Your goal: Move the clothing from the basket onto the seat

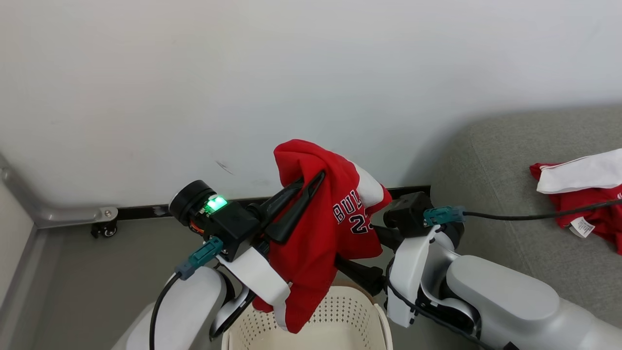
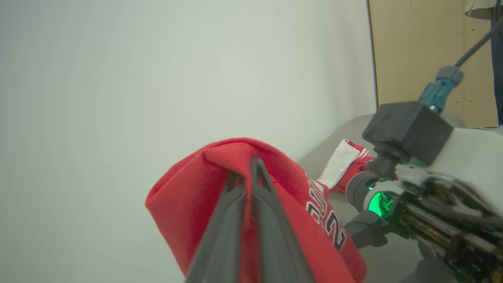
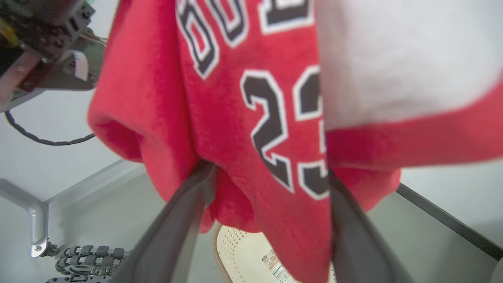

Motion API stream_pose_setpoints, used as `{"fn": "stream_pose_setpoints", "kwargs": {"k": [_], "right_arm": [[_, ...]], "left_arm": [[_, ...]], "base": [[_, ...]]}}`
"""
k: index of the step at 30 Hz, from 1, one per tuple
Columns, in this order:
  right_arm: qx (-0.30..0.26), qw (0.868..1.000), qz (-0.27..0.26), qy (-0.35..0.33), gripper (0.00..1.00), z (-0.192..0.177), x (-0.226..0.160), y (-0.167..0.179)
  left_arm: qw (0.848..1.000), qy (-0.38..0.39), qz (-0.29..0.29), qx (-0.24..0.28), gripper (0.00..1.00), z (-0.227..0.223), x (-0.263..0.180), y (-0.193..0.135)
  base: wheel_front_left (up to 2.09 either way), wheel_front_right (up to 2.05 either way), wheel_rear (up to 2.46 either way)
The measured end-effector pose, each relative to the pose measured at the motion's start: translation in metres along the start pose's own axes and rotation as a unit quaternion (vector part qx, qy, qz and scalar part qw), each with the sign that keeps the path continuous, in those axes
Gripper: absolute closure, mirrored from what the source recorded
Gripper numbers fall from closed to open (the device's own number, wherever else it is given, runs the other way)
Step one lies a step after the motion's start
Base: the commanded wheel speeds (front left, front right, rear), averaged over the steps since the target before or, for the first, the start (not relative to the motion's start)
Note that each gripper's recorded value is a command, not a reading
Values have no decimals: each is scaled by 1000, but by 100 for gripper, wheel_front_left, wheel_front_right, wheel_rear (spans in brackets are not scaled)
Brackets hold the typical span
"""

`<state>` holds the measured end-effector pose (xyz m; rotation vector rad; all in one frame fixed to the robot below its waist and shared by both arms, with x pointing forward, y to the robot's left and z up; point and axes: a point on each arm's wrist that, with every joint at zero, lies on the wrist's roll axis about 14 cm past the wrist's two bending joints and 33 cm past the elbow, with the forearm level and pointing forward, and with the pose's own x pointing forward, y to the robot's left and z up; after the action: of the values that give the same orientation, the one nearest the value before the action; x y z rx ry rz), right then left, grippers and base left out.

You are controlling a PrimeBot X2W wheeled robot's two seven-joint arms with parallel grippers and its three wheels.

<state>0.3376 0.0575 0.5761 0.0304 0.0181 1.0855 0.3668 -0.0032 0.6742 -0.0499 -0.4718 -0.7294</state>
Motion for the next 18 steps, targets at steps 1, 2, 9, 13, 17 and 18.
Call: {"fn": "stream_pose_setpoints", "kwargs": {"k": [1,2,9,13,17,18], "right_arm": [[0,1000,1,2,0,0,2,0],[0,1000,1,6,0,-1,4,0],[-20,999,19,16,100,-7,13,6],[-29,999,20,14,100,-8,12,5],[-34,999,8,11,100,-11,6,-4],[-36,999,3,11,100,-12,3,-7]], "left_arm": [[1000,1,0,-1,100,-1,0,0],[1000,1,0,-2,100,-1,0,0],[1000,8,1,-11,100,-6,-1,-2],[1000,15,7,-19,100,-11,-2,3],[999,27,19,-21,100,-18,-5,12],[999,31,22,-23,100,-20,-6,14]], "base": [[0,0,0],[0,0,0],[0,0,0],[0,0,0],[0,0,0],[0,0,0]]}}
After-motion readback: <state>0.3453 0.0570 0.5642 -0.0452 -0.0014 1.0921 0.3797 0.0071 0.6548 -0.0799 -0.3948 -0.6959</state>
